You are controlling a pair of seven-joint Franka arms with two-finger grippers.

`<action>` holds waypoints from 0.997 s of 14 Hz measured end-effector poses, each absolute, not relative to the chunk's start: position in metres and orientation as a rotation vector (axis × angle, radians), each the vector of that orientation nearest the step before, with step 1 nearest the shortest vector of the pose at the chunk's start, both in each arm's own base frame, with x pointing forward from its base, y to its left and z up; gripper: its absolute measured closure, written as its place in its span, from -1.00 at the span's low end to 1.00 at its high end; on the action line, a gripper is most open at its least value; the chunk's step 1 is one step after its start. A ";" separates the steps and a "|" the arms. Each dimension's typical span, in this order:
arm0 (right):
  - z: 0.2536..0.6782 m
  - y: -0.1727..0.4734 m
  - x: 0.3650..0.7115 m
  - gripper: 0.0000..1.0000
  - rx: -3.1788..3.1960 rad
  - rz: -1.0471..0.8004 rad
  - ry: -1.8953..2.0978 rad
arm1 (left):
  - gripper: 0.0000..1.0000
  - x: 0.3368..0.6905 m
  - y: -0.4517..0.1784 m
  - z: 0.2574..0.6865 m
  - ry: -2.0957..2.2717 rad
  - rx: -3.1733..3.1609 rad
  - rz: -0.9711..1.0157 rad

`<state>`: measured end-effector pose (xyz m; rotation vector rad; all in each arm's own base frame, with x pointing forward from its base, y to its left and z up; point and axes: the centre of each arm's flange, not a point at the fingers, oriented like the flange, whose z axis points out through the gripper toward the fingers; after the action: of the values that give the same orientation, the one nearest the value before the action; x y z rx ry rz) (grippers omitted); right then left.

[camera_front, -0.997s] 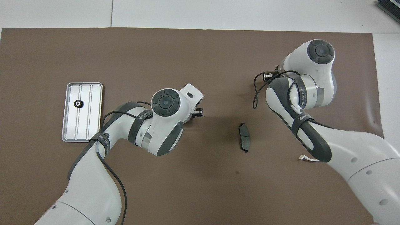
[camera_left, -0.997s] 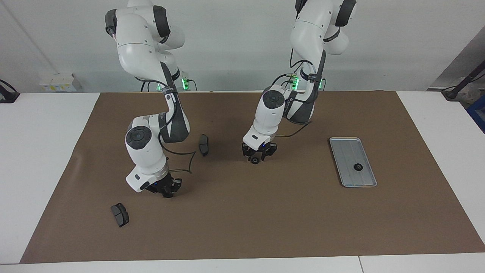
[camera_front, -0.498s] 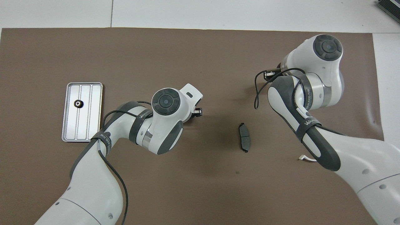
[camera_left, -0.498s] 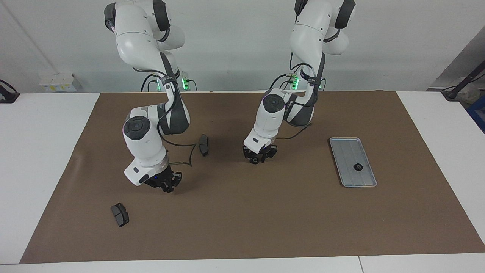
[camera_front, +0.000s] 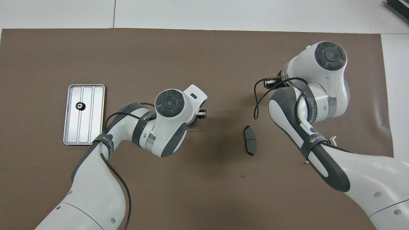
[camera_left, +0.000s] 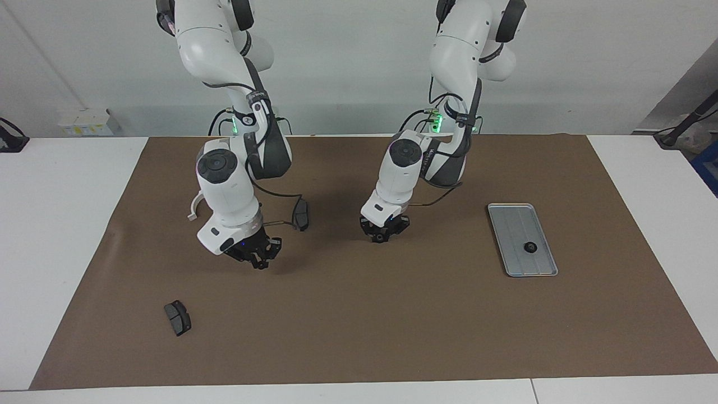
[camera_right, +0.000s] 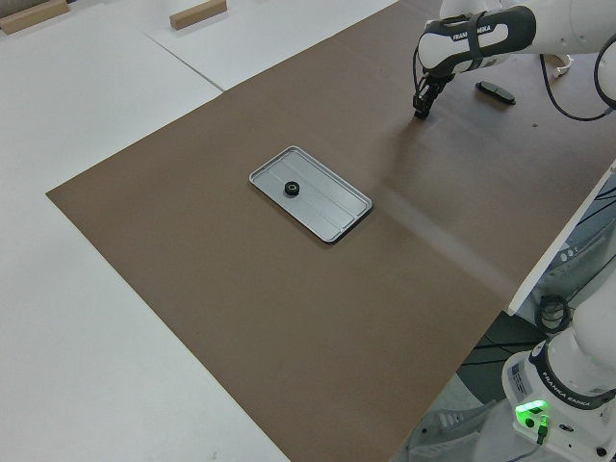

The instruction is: Pick bearing gear from pile to tray

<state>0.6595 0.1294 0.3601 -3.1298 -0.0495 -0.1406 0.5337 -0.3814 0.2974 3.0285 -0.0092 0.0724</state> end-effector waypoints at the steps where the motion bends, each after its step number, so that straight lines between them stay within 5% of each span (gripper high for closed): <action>1: 0.360 0.130 0.659 0.53 -3.130 -0.139 -0.042 | 0.29 0.534 -0.381 0.297 -0.009 3.029 0.072; 8: 0.356 0.200 0.641 0.53 -3.098 -0.166 0.142 | 0.29 0.553 -0.369 0.317 0.037 3.060 0.008; 14: 0.325 0.326 0.582 0.53 -3.034 -0.187 0.300 | 0.29 0.628 -0.212 0.356 0.210 3.092 -0.110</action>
<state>0.5821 0.3258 0.3253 -3.0338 0.2996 -0.1873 0.6278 -0.2117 0.3564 3.0920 0.2104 -0.1102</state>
